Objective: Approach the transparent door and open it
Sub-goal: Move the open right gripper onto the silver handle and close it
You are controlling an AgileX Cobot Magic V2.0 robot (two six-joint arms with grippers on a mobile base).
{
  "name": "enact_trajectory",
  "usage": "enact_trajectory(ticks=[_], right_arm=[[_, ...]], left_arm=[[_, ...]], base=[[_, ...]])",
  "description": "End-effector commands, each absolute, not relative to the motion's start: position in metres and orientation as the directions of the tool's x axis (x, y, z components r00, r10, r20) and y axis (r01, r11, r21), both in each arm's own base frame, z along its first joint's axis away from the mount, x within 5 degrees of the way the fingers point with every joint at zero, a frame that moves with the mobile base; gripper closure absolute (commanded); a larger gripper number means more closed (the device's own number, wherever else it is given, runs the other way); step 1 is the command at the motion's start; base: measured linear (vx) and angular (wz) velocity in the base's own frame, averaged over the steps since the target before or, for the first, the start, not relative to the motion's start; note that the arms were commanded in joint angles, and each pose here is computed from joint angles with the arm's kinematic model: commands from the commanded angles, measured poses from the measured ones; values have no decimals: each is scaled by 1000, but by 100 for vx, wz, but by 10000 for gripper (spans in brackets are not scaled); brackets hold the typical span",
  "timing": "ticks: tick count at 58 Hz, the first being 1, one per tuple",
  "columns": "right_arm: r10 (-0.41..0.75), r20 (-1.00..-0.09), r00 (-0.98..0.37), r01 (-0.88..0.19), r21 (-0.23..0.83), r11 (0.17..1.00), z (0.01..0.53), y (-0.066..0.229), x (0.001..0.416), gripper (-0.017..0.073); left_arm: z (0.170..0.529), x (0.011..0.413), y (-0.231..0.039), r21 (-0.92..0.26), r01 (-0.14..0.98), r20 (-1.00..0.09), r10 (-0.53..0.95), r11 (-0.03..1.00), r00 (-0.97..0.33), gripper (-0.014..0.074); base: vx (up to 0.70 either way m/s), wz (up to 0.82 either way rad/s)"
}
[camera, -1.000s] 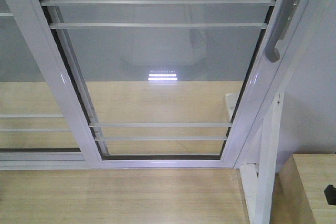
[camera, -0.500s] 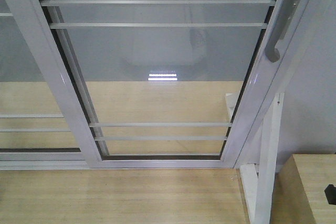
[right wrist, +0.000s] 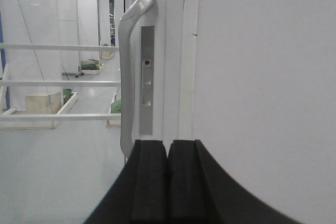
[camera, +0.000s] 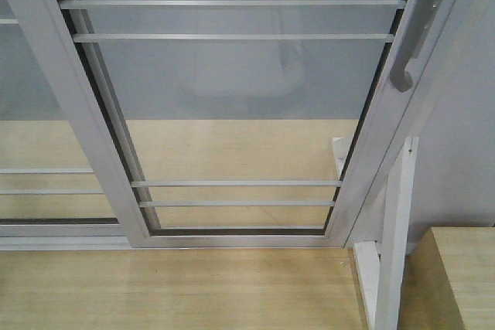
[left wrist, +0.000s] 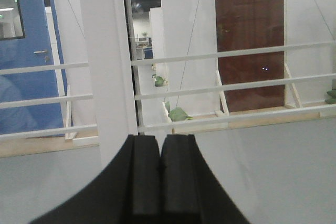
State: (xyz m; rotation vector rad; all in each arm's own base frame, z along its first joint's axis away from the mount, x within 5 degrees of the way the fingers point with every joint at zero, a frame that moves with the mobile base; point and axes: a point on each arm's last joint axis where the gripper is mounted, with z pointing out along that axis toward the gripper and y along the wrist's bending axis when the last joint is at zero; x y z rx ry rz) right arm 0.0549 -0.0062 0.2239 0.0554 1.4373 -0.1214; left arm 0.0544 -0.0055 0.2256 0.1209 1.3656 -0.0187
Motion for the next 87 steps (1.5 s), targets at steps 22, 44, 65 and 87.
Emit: enact_trajectory(ticks=[22, 44, 65, 87], right_arm=[[-67, -998, -16, 116, -68, 991, 322, -9, 73, 567], [-34, -987, -158, 107, -52, 993, 306, -14, 124, 550], [-43, -990, -137, 107, -58, 993, 303, -17, 147, 412], [81, -990, -112, 121, 67, 990, 293, -20, 175, 321]], left_arm=[[336, 75, -8, 53, 97, -995, 43, 994, 94, 599], [319, 112, -12, 49, 107, -994, 59, 993, -88, 590], [318, 113, -12, 49, 107, -994, 59, 993, -89, 462], [318, 113, -12, 49, 107, -994, 59, 993, -89, 301]], base=[[0, 0], [0, 0], [0, 0], [0, 0]])
